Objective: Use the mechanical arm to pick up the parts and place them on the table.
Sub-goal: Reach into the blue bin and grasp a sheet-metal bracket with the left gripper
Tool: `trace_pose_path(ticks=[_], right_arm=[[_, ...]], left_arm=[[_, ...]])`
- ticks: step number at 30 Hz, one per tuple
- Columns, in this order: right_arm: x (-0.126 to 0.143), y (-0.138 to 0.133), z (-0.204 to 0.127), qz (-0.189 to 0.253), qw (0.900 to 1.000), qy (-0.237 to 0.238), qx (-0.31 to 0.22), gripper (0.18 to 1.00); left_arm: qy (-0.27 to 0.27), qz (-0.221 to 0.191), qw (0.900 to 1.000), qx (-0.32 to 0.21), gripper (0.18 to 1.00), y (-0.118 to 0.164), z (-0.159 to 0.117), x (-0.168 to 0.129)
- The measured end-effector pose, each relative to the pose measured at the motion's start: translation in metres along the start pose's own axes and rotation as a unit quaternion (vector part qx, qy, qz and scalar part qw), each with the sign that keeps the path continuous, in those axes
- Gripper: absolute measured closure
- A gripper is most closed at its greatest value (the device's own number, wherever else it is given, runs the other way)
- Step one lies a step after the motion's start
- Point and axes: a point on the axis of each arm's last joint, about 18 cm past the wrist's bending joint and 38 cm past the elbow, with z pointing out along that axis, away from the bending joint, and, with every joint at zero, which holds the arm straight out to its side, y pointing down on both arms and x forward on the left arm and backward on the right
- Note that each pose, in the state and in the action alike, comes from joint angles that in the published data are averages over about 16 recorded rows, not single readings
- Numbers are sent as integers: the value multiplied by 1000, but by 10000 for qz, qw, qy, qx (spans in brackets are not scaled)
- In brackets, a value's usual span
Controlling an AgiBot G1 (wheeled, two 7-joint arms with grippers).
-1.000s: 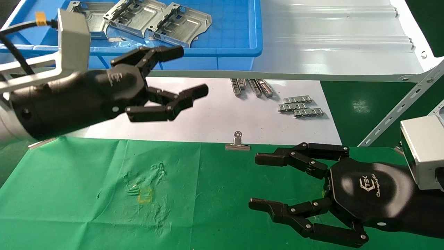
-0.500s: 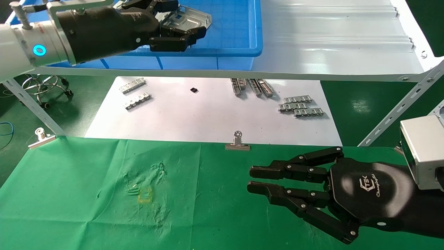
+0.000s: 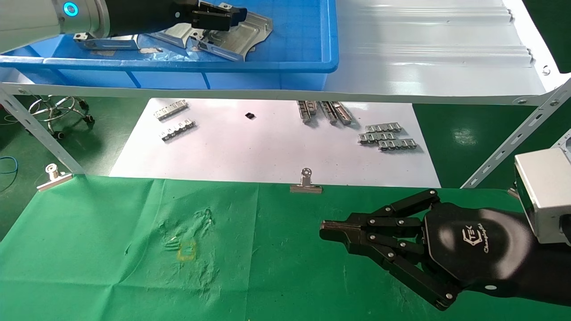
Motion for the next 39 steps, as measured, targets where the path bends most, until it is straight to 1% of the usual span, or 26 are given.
trace_pose_path(ticks=[9, 17, 23, 29, 39], right_arm=[[0, 0, 0, 0, 10000, 0, 0, 986], [0, 0, 0, 0, 10000, 0, 0, 987], [0, 0, 0, 0, 10000, 0, 0, 987], [0, 0, 0, 0, 10000, 0, 0, 987], [0, 0, 0, 0, 10000, 0, 0, 987]], left_arm=[[-553, 62, 9981, -264, 195, 1, 13, -11], [-708, 84, 9968, -365, 246, 5, 19, -12], [-678, 68, 9968, -429, 326, 10, 20, -10], [-643, 47, 9968, -477, 436, 13, 19, -9], [-560, 51, 9970, -531, 679, 13, 16, -9]])
